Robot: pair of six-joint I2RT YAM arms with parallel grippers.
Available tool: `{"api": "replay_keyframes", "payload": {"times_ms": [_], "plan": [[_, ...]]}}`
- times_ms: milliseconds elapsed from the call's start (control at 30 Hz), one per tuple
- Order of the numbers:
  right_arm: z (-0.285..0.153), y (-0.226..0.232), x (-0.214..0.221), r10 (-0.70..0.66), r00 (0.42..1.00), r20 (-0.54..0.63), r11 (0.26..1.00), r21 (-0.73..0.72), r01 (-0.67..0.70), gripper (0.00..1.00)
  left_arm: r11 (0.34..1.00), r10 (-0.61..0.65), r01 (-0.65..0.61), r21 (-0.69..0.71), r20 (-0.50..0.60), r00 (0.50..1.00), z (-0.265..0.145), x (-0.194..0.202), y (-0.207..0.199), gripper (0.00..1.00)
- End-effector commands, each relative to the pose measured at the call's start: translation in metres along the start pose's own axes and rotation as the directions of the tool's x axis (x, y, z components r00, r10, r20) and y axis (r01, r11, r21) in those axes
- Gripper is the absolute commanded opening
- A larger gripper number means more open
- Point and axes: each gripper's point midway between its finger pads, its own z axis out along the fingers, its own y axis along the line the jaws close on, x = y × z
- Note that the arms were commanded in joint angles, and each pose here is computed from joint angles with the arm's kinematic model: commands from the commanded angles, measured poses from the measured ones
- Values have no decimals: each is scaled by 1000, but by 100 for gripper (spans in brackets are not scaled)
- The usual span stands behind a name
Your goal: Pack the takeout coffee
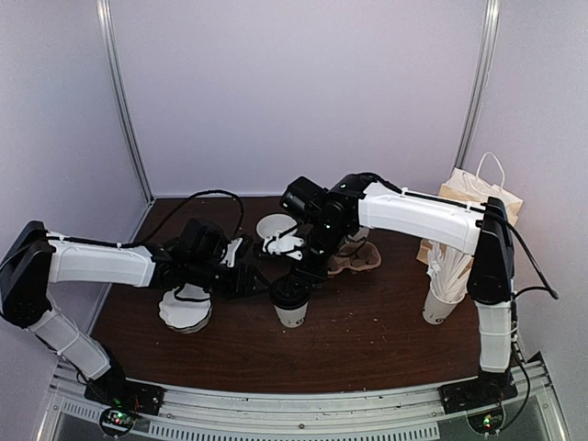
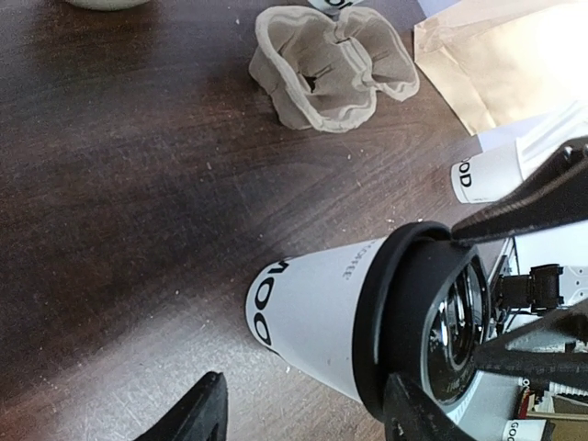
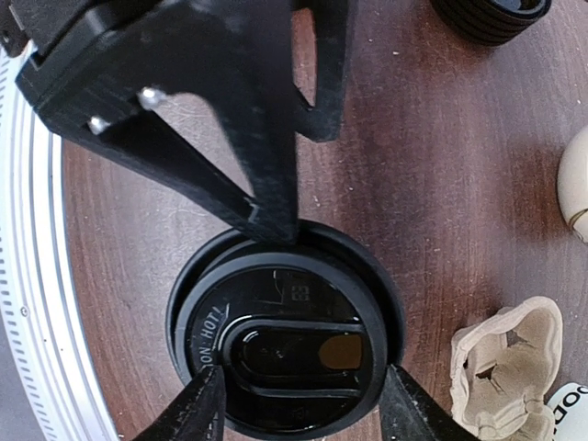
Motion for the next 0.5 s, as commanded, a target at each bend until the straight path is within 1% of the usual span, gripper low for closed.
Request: {"api": "replay_keyframes", "payload": {"times_ms": [0, 100, 267, 400, 467], "plan": [[31, 15, 33, 9, 993, -115, 998, -59, -15, 56, 980, -34, 11, -197, -116, 993, 12, 58, 70, 59], [35, 17, 39, 12, 992, -128, 998, -64, -21, 55, 977, -47, 15, -213, -147, 988, 20, 69, 80, 57], [40, 17, 45, 18, 989, -150, 998, -62, -27, 54, 975, -24, -8, -221, -143, 989, 21, 57, 75, 57], [23, 15, 33, 15, 994, -112, 999, -46, -20, 55, 980, 41, -59, -190, -99, 994, 7, 35, 53, 57], [10, 14, 25, 8, 997, -82, 999, -31, -11, 57, 983, 86, -95, -156, -59, 995, -4, 18, 35, 58]]}}
